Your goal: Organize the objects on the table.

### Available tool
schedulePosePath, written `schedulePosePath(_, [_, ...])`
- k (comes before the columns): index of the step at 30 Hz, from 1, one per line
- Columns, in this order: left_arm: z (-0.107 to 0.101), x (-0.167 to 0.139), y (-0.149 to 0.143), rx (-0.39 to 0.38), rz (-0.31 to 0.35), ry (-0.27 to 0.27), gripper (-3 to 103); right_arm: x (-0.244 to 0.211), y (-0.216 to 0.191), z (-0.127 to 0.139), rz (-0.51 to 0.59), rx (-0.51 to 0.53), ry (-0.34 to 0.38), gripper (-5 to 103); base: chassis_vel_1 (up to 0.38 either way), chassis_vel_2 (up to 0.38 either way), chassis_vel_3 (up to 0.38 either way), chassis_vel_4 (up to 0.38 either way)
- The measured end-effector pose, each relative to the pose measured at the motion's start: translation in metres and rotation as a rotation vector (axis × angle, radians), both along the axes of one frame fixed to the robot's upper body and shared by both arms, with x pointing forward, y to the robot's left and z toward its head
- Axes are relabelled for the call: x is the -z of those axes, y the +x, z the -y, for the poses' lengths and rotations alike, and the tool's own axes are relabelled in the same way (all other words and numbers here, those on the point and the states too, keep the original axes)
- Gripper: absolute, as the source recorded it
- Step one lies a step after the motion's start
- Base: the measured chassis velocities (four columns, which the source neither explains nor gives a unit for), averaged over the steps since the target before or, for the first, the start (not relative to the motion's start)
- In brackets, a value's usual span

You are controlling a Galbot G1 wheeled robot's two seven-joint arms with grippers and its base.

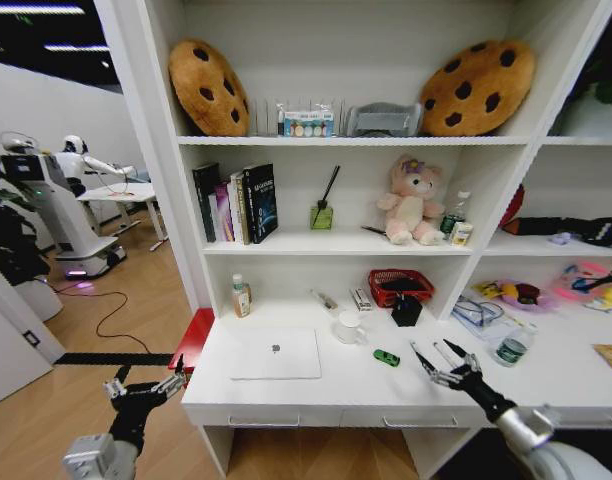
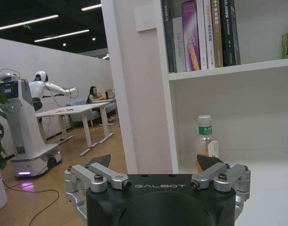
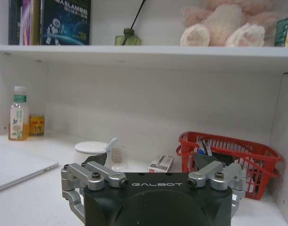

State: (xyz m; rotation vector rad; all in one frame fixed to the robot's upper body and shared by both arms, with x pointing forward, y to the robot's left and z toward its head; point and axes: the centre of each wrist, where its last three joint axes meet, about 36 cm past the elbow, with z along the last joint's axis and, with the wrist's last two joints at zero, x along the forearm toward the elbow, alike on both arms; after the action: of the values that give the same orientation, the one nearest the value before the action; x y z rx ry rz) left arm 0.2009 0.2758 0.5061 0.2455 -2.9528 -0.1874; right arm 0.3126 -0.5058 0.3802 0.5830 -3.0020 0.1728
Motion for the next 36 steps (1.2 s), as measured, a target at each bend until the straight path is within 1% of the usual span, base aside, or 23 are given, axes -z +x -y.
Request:
schedulePosePath(3, [0.0, 0.0, 0.0, -0.001, 0.0, 0.0, 100, 0.017, 0.011, 0.006, -0.059, -0.03, -0.016, 100, 0.0, 0.0, 0.0, 0.0])
schedulePosePath(4, [0.0, 0.0, 0.0, -0.001, 0.0, 0.0, 100, 0.017, 0.011, 0.006, -0.059, -0.03, -0.016, 100, 0.0, 0.0, 0.0, 0.0])
schedulePosePath(5, [0.0, 0.0, 0.0, -0.001, 0.0, 0.0, 100, 0.025, 0.015, 0.006, -0.086, -0.052, -0.024, 100, 0.0, 0.0, 0.0, 0.0])
schedulePosePath(7, [0.0, 0.0, 0.0, -0.001, 0.0, 0.0, 100, 0.035, 0.021, 0.002, -0.116, -0.092, -0.033, 100, 0.0, 0.0, 0.0, 0.0])
schedulePosePath(8, [0.0, 0.0, 0.0, -0.001, 0.0, 0.0, 100, 0.035, 0.021, 0.002, -0.116, -0.092, -0.033, 100, 0.0, 0.0, 0.0, 0.0])
schedulePosePath(9, [0.0, 0.0, 0.0, -0.001, 0.0, 0.0, 100, 0.044, 0.025, -0.003, -0.14, -0.128, -0.035, 100, 0.0, 0.0, 0.0, 0.0])
schedulePosePath(11, [0.0, 0.0, 0.0, -0.001, 0.0, -0.001, 100, 0.047, 0.027, -0.004, -0.148, -0.14, -0.034, 100, 0.0, 0.0, 0.0, 0.0])
schedulePosePath(12, [0.0, 0.0, 0.0, -0.001, 0.0, -0.001, 100, 0.057, 0.033, -0.006, -0.172, -0.173, -0.035, 100, 0.0, 0.0, 0.0, 0.0])
schedulePosePath(14, [0.0, 0.0, 0.0, -0.001, 0.0, -0.001, 100, 0.067, 0.041, -0.008, -0.198, -0.206, -0.037, 100, 0.0, 0.0, 0.0, 0.0])
schedulePosePath(17, [0.0, 0.0, 0.0, -0.001, 0.0, -0.001, 100, 0.075, 0.052, -0.01, -0.211, -0.23, -0.034, 100, 0.0, 0.0, 0.0, 0.0])
schedulePosePath(24, [0.0, 0.0, 0.0, -0.001, 0.0, -0.001, 100, 0.077, 0.075, -0.015, -0.2, -0.243, -0.027, 100, 0.0, 0.0, 0.0, 0.0])
schedulePosePath(25, [0.0, 0.0, 0.0, -0.001, 0.0, -0.001, 100, 0.078, 0.077, -0.015, -0.2, -0.243, -0.027, 103, 0.0, 0.0, 0.0, 0.0])
schedulePosePath(26, [0.0, 0.0, 0.0, -0.001, 0.0, -0.001, 100, 0.078, 0.077, -0.015, -0.2, -0.243, -0.027, 103, 0.0, 0.0, 0.0, 0.0])
schedulePosePath(27, [0.0, 0.0, 0.0, -0.002, 0.0, -0.001, 100, 0.081, 0.08, -0.016, -0.205, -0.242, -0.028, 100, 0.0, 0.0, 0.0, 0.0])
schedulePosePath(29, [0.0, 0.0, 0.0, -0.002, 0.0, -0.001, 100, 0.082, 0.08, -0.016, -0.208, -0.241, -0.028, 98, 0.0, 0.0, 0.0, 0.0])
schedulePosePath(32, [0.0, 0.0, 0.0, -0.002, 0.0, -0.001, 100, 0.085, 0.079, -0.015, -0.219, -0.243, -0.054, 84, 0.0, 0.0, 0.0, 0.0])
schedulePosePath(33, [0.0, 0.0, 0.0, -0.002, 0.0, -0.001, 100, 0.085, 0.079, -0.015, -0.219, -0.243, -0.054, 84, 0.0, 0.0, 0.0, 0.0])
schedulePosePath(36, [0.0, 0.0, 0.0, -0.002, 0.0, -0.001, 100, 0.088, 0.074, -0.013, -0.22, -0.245, -0.066, 67, 0.0, 0.0, 0.0, 0.0])
